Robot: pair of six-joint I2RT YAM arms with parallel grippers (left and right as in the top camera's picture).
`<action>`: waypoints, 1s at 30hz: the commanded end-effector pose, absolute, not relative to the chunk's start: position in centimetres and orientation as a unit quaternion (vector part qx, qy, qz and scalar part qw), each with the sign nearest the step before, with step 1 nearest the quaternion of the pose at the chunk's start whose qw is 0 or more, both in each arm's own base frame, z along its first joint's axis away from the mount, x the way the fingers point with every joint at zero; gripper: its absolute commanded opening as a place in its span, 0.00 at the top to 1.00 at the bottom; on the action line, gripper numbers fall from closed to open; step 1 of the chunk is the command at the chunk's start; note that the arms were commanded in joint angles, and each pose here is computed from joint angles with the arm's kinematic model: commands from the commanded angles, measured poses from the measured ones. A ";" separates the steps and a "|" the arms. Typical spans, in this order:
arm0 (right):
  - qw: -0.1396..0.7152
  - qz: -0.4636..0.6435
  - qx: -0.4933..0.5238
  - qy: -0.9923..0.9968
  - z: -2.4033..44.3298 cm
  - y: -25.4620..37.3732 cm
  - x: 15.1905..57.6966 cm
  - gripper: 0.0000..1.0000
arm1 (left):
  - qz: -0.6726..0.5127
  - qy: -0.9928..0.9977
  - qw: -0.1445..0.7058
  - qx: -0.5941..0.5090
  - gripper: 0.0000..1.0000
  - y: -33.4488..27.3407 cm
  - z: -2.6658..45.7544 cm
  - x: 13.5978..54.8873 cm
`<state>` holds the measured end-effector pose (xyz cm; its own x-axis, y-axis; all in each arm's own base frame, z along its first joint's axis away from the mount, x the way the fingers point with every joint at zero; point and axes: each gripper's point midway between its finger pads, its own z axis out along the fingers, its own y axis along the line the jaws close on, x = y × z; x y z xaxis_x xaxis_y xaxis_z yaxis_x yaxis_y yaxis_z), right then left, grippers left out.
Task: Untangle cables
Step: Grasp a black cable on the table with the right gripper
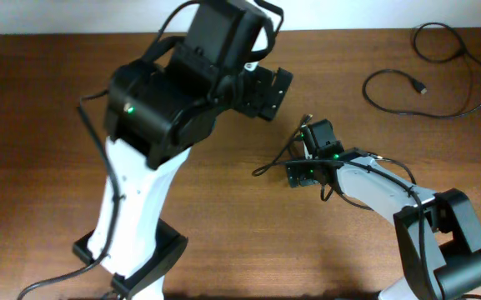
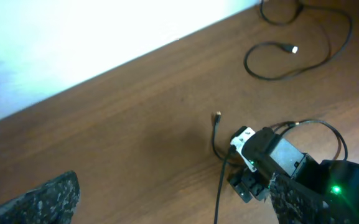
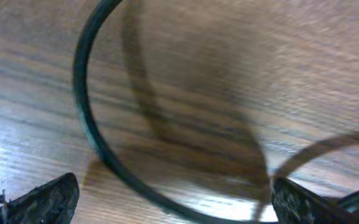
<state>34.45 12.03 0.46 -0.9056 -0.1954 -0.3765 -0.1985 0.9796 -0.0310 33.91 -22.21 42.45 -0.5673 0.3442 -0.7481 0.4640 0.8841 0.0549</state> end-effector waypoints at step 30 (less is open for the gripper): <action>0.213 -0.050 -0.067 0.973 4.3 8.3 32.8 0.02 | -0.067 0.870 0.436 0.222 0.01 -20.6 44.8 32.8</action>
<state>33.02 8.48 5.03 -0.8903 -0.1684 -0.4230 -0.1225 0.9834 -0.1335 32.87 -21.02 44.26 -0.5378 0.3222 -0.7791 0.4489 0.8917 0.0589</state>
